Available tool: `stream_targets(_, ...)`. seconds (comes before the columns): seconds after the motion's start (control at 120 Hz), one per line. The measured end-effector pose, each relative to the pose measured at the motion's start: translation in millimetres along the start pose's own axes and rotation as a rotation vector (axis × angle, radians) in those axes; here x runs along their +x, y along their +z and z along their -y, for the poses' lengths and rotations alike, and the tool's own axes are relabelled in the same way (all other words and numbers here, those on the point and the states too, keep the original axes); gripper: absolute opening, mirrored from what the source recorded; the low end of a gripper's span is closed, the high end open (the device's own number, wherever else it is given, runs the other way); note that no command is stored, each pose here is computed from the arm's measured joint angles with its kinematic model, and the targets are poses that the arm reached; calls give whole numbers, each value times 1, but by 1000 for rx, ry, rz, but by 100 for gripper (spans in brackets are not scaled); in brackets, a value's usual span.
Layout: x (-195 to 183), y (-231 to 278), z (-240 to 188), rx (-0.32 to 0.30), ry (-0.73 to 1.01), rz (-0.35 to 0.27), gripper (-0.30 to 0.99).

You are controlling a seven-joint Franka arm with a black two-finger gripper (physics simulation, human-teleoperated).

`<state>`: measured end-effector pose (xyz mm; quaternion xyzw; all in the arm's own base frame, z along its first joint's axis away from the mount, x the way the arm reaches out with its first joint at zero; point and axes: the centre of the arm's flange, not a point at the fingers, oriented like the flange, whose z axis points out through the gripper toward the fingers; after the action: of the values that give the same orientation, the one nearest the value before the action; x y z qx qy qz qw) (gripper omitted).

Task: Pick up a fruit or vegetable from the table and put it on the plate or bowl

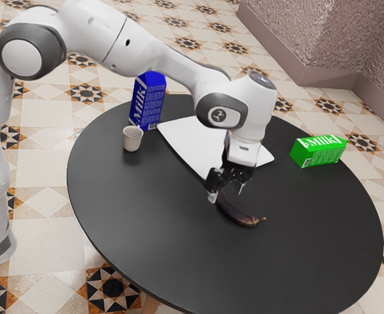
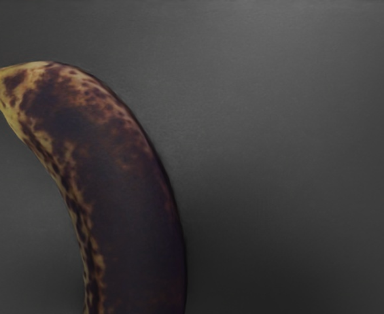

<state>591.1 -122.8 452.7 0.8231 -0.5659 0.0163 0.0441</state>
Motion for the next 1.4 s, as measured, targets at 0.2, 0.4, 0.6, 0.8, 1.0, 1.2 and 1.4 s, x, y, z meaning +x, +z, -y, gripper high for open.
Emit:
stream_targets(0.2,0,17,6,-26,-8,-3,69)
stream_targets(0.4,-1,29,9,-45,-17,-6,69)
stream_targets(0.6,-1,35,11,-51,-24,-11,69)
stream_targets(0.8,-1,43,14,-62,-30,-14,69)
stream_targets(1.0,1,44,13,-65,-37,-25,58)
stream_targets(1.2,1,44,14,-67,-47,-37,36)
stream_targets(1.4,1,41,15,-59,-57,-41,21)
